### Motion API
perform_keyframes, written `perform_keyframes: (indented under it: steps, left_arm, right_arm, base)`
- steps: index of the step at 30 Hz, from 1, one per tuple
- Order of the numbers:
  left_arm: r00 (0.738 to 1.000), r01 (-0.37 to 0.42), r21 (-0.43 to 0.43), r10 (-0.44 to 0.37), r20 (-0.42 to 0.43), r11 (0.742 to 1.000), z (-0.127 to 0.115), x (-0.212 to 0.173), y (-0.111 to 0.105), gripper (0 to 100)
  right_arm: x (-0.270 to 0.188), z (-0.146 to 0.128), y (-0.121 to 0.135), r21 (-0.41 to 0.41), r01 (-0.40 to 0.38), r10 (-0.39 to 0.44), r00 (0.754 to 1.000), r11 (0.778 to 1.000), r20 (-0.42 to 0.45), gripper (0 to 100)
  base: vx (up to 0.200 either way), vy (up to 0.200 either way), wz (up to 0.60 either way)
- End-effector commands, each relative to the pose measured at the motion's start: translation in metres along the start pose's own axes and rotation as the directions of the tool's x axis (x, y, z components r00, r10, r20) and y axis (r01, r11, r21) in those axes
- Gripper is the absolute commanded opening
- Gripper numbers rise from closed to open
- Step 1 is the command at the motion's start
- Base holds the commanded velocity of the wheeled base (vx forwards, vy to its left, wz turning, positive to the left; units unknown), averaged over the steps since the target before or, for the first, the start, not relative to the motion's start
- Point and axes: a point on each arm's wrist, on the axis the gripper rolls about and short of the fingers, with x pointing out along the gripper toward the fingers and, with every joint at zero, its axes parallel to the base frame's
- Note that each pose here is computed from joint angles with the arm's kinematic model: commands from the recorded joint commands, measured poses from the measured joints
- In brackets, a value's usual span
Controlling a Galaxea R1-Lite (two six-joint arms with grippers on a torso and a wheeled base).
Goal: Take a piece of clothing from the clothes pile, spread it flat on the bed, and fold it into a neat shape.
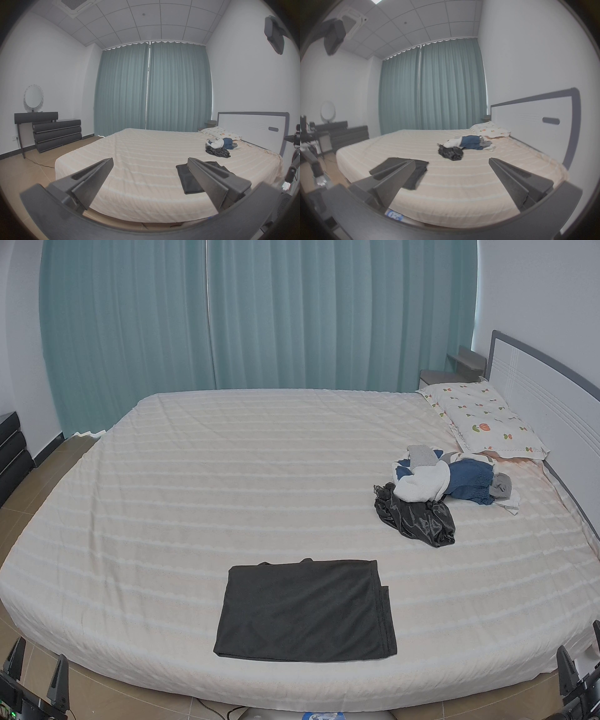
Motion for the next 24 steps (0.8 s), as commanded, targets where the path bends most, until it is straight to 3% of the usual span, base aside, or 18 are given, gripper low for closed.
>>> perform_keyframes:
  steps: [1, 24]
  left_arm:
    - [1.0, 0.017, 0.023, -0.016, -0.023, 1.0, -0.0063, 0.0007, -0.0001, 100]
    - [0.999, 0.025, 0.055, -0.024, -0.025, 0.998, -0.0065, 0.0006, -0.0003, 100]
  right_arm:
    - [0.0002, -0.0063, -0.0006, -0.015, 0.028, -0.029, 0.999, 0.999, -0.023, 100]
    - [0.0004, -0.0064, -0.0004, -0.001, 0.01, -0.01, 1.0, 1.0, -0.018, 100]
  base:
    - [0.0, 0.0, 0.0]
    - [0.0, 0.0, 0.0]
